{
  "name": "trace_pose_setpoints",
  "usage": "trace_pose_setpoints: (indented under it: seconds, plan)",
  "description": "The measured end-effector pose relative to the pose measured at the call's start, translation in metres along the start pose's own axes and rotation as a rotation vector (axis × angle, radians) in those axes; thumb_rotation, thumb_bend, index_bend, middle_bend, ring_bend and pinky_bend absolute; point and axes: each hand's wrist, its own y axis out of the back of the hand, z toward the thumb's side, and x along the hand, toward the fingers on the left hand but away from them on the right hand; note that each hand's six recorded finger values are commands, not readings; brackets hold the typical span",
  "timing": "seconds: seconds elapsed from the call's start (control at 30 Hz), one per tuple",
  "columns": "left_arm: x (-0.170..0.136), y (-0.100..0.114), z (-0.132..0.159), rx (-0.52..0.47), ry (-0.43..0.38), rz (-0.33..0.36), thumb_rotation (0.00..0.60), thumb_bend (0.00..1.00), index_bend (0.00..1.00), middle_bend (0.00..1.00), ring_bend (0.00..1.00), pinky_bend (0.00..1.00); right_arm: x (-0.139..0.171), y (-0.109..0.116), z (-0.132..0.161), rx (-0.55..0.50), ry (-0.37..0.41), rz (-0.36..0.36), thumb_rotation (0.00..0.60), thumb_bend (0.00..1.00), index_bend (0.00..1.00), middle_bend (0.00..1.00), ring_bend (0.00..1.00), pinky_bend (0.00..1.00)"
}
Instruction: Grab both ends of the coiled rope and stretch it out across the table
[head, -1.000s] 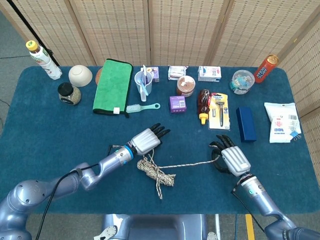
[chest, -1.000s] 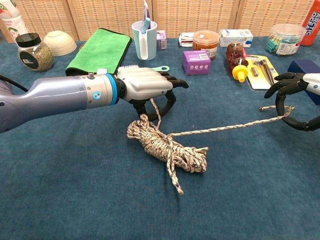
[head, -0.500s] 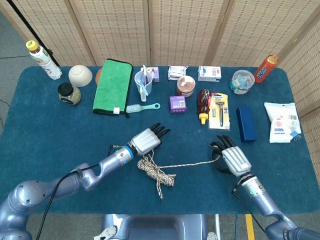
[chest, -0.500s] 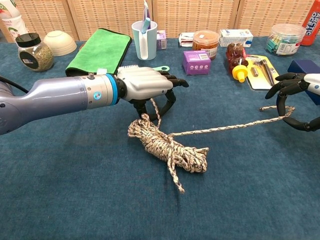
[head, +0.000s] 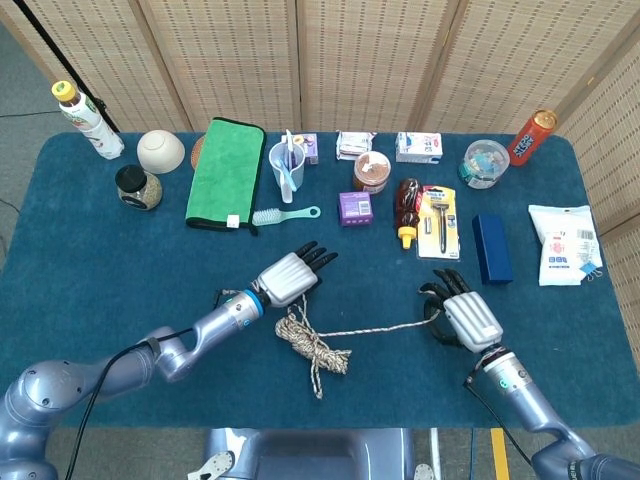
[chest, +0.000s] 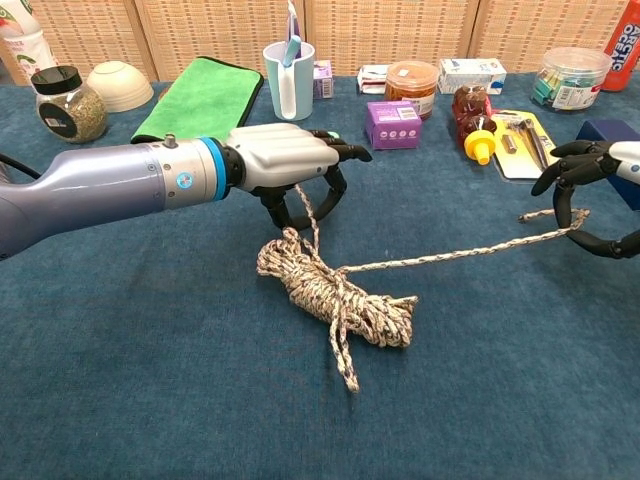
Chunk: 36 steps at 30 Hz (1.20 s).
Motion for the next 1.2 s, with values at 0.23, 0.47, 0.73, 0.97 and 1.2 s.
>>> trace_pose_setpoints:
  seconds: [0.23, 0.47, 0.73, 0.97, 1.2]
  plan:
    - [-0.018, 0.007, -0.022, -0.039, 0.045, 0.030, 0.600, 0.43, 0.82, 0.05, 0.00, 0.00, -0.002, 0.015, -0.001, 0.014, -0.001, -0.031, 0.600, 0.51, 0.68, 0.28, 0.06, 0.00]
    - [-0.047, 0.012, -0.050, -0.086, 0.111, 0.055, 0.600, 0.44, 0.83, 0.06, 0.00, 0.00, 0.000, 0.031, -0.005, 0.029, -0.009, -0.060, 0.600, 0.51, 0.69, 0.29, 0.07, 0.00]
    - [-0.077, 0.019, -0.078, -0.128, 0.186, 0.081, 0.600, 0.45, 0.83, 0.07, 0.00, 0.00, 0.004, 0.050, -0.012, 0.045, -0.026, -0.100, 0.600, 0.51, 0.69, 0.30, 0.08, 0.00]
    - [-0.113, 0.029, -0.107, -0.144, 0.262, 0.113, 0.600, 0.45, 0.83, 0.07, 0.00, 0.00, 0.012, 0.073, -0.022, 0.069, -0.057, -0.150, 0.600, 0.51, 0.69, 0.30, 0.08, 0.00]
    - [-0.139, 0.034, -0.128, -0.150, 0.321, 0.128, 0.600, 0.45, 0.83, 0.07, 0.00, 0.00, 0.018, 0.086, -0.029, 0.084, -0.086, -0.171, 0.600, 0.51, 0.69, 0.31, 0.09, 0.00]
